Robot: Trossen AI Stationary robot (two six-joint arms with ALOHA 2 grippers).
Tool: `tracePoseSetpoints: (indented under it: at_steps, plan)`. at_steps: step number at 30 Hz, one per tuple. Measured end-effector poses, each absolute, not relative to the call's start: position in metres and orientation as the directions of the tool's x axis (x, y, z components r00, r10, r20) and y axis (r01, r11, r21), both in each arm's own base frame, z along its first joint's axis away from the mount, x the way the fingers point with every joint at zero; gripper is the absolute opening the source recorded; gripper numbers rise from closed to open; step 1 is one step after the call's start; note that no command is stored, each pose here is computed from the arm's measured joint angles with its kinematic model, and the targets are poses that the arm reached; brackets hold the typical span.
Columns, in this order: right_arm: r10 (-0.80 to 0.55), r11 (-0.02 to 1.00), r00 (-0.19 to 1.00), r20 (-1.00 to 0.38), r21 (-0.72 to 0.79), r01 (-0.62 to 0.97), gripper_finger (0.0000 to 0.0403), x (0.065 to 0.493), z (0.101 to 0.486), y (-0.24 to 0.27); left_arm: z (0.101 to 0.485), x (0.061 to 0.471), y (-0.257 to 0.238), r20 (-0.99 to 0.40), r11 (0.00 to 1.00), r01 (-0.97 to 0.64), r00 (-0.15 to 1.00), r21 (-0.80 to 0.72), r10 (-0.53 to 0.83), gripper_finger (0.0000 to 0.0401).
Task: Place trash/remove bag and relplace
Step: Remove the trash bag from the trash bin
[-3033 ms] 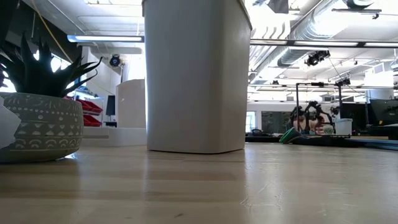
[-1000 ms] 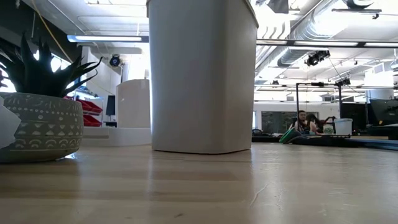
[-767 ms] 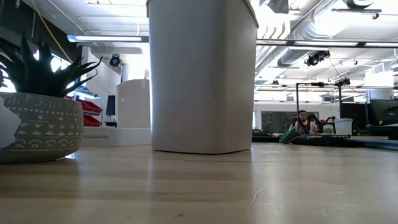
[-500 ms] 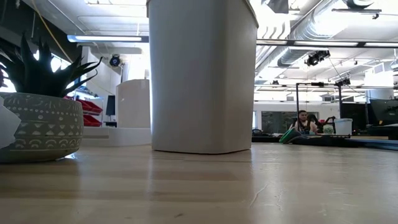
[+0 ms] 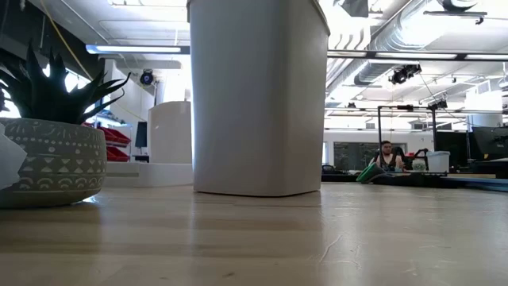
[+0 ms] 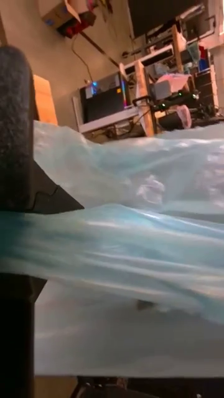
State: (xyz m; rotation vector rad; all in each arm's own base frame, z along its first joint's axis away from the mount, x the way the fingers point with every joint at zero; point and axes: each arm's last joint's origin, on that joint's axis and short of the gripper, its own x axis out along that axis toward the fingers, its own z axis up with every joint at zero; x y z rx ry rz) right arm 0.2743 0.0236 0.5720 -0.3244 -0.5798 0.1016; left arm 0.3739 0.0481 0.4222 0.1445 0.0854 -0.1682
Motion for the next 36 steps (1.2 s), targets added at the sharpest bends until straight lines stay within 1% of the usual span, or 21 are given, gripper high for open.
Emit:
tracePoseSetpoints:
  at_steps: [3,6,8,13,16,19,24,27,30,33,36]
  plan:
    - [0.206,0.943,0.805,0.557,-0.334,-0.01,0.0021,0.272,0.575,0.024,0.42,0.373,0.05,-0.12,0.979,0.158,0.982,0.131,-0.143,0.0001]
    - [0.301,0.925,0.738,0.604,-0.373,-0.073,0.0021,0.266,0.582,0.026,0.419,0.373,0.052,-0.137,0.983,0.127,0.984,0.13,-0.109,0.0]
    - [0.34,0.914,0.701,0.626,-0.396,-0.09,0.0021,0.261,0.587,0.027,0.419,0.372,0.052,-0.141,0.984,0.124,0.984,0.129,-0.105,0.0]
    - [0.341,0.915,0.675,0.654,-0.396,-0.078,0.0021,0.255,0.596,0.027,0.418,0.372,0.052,-0.146,0.984,0.125,0.984,0.127,-0.106,0.0]
    - [0.33,0.918,0.703,0.63,-0.387,-0.085,0.0021,0.257,0.593,0.027,0.417,0.372,0.052,-0.158,0.986,0.12,0.982,0.117,-0.101,0.0]
    - [0.287,0.931,0.735,0.614,-0.359,-0.063,0.0021,0.259,0.591,0.026,0.416,0.372,0.052,-0.173,0.987,0.116,0.98,0.115,-0.095,0.0]
    - [0.307,0.931,0.728,0.613,-0.353,-0.096,0.0021,0.258,0.592,0.026,0.429,0.358,0.053,-0.162,0.984,0.053,0.986,0.172,-0.025,0.0]
    - [0.361,0.915,0.72,0.593,-0.375,-0.15,0.0021,0.257,0.591,0.026,0.445,0.345,0.054,-0.133,0.978,0.008,0.991,0.208,0.021,0.0]
    - [0.366,0.912,0.759,0.538,-0.369,-0.179,0.0021,0.261,0.586,0.026,0.465,0.328,0.053,-0.079,0.968,-0.031,0.996,0.25,0.052,0.0]
    - [0.312,0.931,0.827,0.468,-0.325,-0.167,0.0021,0.267,0.578,0.025,0.488,0.308,0.051,-0.016,0.956,-0.064,0.997,0.285,0.072,0.0]
    - [0.229,0.952,0.891,0.392,-0.279,-0.122,0.0021,0.272,0.57,0.023,0.511,0.287,0.048,0.033,0.941,-0.11,0.994,0.32,0.105,0.0]
